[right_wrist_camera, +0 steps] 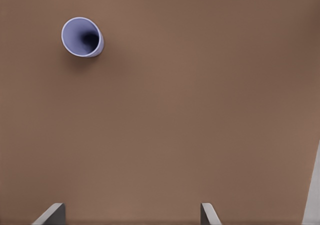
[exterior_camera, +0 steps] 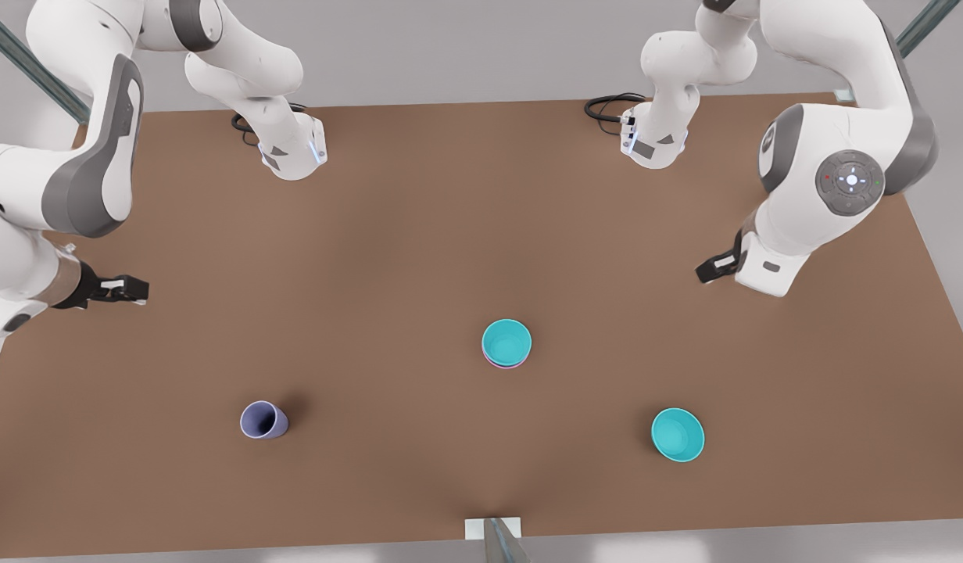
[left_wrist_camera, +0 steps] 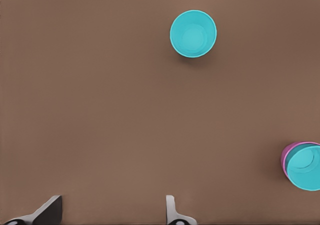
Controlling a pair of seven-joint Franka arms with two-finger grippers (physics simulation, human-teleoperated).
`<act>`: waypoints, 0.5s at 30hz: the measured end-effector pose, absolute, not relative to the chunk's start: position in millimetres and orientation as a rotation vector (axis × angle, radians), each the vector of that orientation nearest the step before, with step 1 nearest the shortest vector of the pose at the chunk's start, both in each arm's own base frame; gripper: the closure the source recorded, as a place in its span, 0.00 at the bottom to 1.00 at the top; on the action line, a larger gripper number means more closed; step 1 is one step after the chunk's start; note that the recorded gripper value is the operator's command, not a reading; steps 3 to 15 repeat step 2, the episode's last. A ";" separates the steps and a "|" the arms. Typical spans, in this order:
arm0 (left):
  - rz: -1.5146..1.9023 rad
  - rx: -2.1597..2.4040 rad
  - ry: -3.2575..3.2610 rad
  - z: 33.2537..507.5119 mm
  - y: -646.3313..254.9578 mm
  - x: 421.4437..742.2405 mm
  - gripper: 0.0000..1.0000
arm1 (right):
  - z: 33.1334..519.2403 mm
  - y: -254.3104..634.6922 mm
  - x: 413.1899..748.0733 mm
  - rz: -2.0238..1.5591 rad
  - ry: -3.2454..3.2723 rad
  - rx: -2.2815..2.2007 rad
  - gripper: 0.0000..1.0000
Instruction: Stack the blue bowl on the pink bowl
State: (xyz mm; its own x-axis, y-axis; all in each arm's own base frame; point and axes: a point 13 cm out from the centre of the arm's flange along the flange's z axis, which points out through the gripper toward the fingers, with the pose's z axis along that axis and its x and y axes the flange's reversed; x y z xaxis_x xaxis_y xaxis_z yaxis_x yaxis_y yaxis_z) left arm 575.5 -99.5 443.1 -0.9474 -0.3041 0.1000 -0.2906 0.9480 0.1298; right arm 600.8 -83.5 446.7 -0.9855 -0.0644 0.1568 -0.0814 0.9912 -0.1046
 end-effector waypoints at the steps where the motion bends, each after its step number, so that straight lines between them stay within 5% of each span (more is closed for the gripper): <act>1: -0.167 0.425 -2.981 442.2 -98.6 573.9 0.00 | 445.9 -84.0 600.9 0.166 -2.980 0.109 0.00; 15: -0.159 0.391 -2.976 441.4 -99.3 571.8 0.00 | 445.5 -83.9 601.0 0.166 -2.979 0.110 0.00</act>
